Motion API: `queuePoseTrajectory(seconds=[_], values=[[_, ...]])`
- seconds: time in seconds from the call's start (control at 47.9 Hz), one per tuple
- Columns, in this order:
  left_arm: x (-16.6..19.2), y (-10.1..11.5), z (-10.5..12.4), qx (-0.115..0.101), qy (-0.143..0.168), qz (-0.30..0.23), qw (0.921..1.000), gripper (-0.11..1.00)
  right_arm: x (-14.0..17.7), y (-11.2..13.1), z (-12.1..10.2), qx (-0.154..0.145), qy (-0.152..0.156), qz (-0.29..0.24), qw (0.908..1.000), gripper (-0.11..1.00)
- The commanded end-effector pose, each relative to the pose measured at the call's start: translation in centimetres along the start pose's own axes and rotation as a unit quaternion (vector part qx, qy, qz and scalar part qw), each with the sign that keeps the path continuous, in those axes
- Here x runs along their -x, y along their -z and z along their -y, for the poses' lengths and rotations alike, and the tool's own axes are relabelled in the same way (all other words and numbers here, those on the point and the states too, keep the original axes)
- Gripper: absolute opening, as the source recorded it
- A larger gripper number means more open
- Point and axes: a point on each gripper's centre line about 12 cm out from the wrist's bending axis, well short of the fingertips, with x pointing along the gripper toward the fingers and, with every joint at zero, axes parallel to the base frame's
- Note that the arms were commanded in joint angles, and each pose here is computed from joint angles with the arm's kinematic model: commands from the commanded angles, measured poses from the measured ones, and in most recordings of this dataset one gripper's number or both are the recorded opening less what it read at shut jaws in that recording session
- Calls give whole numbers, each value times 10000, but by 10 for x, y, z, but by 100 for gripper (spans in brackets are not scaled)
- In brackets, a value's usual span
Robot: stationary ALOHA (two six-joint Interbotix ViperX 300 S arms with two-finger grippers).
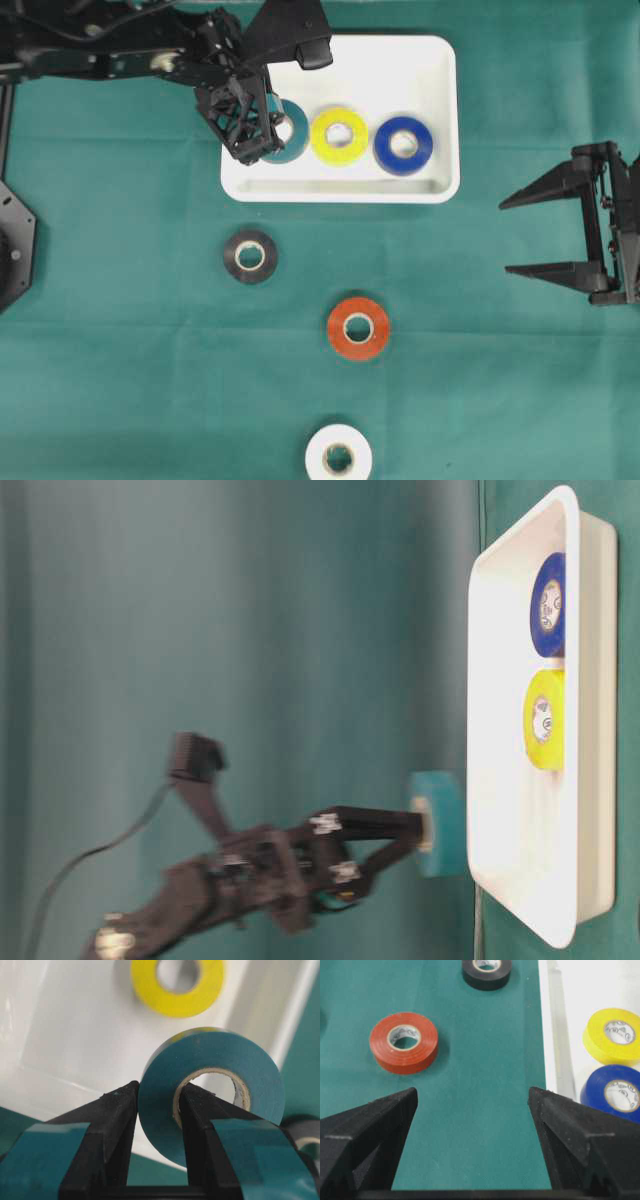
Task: Pick up the tape from a random location and place it into the white case.
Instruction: 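Lower the teal roll into the tray left of the yellow roll and release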
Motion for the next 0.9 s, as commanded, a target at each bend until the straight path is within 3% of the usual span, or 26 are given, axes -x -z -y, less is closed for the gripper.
queuePoseTrajectory(seconds=[0.0,0.23,0.397,0.689,0.877], values=[[-4,-3,-5,73,-18,252,9997,21,-1,-10,-1,12,-11,106,9999,86],[-34,17,-15,197,-71,28,9998,21,-2,-9,-1,12,-9,83,10000,86],[-37,19,-19,228,-97,149,9996,21,-2,-9,-1,12,-9,83,10000,86],[-37,15,-12,-108,-40,235,9997,21,-2,-9,-1,5,-9,83,10000,86],[-37,14,-11,-137,-35,273,9995,23,-4,-8,-1,12,-10,51,10000,86]])
